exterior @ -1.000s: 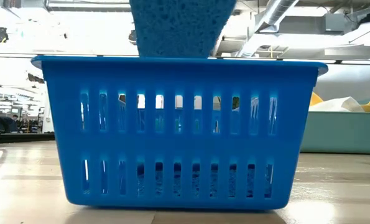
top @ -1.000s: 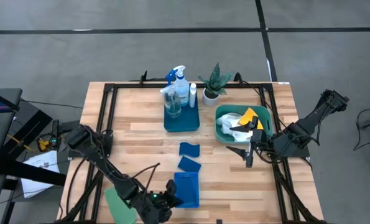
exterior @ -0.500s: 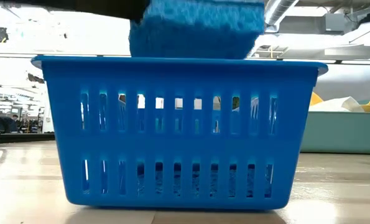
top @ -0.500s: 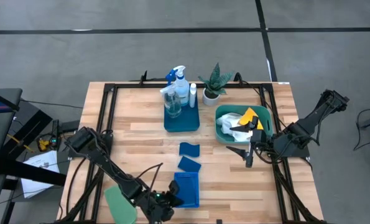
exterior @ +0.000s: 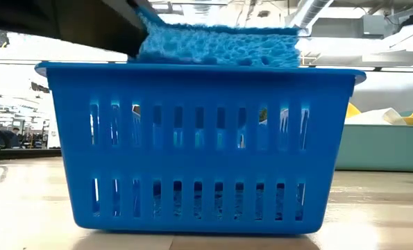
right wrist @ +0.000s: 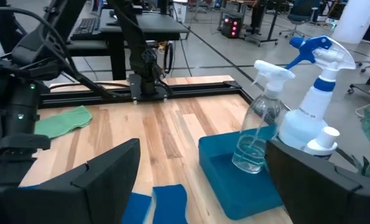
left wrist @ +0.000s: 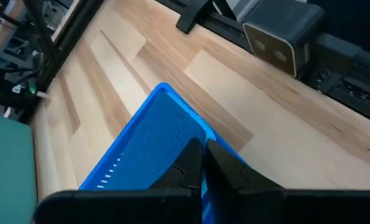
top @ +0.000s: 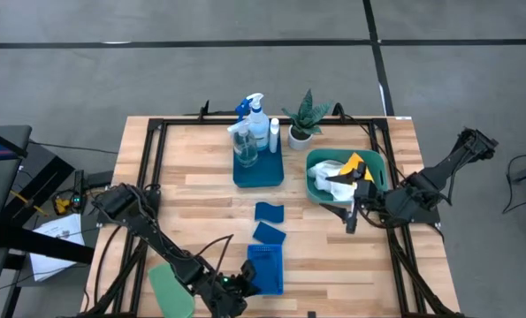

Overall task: Pick & Place Kitchen Items
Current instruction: Put the blue sponge into the blue basket

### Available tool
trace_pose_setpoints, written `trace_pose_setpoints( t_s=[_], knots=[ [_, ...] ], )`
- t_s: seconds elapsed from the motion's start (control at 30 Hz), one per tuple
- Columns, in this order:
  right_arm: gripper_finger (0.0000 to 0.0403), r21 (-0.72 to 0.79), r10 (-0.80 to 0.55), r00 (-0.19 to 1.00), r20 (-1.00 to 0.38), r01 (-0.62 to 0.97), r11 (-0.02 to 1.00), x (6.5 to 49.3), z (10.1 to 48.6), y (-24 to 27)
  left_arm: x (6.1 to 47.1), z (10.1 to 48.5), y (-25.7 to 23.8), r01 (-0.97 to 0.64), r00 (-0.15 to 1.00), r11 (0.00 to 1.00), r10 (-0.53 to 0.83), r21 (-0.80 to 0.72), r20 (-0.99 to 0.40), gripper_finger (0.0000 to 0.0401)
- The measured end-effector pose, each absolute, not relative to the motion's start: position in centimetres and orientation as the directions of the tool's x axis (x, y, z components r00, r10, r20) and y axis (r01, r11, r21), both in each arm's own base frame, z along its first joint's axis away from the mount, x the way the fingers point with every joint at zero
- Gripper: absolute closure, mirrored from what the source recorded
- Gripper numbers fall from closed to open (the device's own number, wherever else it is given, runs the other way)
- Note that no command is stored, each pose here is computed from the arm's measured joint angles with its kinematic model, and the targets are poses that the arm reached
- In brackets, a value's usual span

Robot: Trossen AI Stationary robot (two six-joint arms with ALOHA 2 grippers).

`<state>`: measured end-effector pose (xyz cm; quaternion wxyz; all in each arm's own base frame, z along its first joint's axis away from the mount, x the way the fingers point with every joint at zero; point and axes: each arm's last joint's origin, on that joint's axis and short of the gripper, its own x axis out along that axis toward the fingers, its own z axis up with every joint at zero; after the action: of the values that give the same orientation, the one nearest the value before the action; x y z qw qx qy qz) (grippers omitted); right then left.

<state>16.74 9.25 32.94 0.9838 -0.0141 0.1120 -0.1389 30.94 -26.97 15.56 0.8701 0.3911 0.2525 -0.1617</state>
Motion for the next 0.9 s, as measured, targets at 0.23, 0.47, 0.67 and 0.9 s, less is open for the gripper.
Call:
trace_pose_setpoints(
  t_s=[0.23, 0.47, 0.67, 0.9],
  knots=[
    [0.0067, -0.057, -0.255, 0.938, -0.235, 0.249, 0.967, 17.16, 32.69, 9.26, 30.87, 14.95, -26.60, 0.470, 0.822, 0.647, -0.074, 0.601, -0.564, 0.0401],
    [0.0067, -0.062, -0.260, 0.935, -0.240, 0.253, 0.966, 17.50, 32.49, 9.35, 30.99, 14.81, -26.18, 0.453, 0.833, 0.661, -0.074, 0.598, -0.549, 0.0401],
    [0.0067, -0.063, -0.260, 0.936, -0.238, 0.253, 0.965, 17.48, 32.53, 9.33, 30.98, 14.80, -26.19, 0.449, 0.833, 0.670, -0.073, 0.592, -0.549, 0.0400],
    [0.0067, -0.063, -0.260, 0.936, -0.239, 0.252, 0.966, 17.48, 32.52, 9.33, 30.97, 14.80, -26.18, 0.447, 0.832, 0.674, -0.073, 0.588, -0.550, 0.0400]
  ],
)
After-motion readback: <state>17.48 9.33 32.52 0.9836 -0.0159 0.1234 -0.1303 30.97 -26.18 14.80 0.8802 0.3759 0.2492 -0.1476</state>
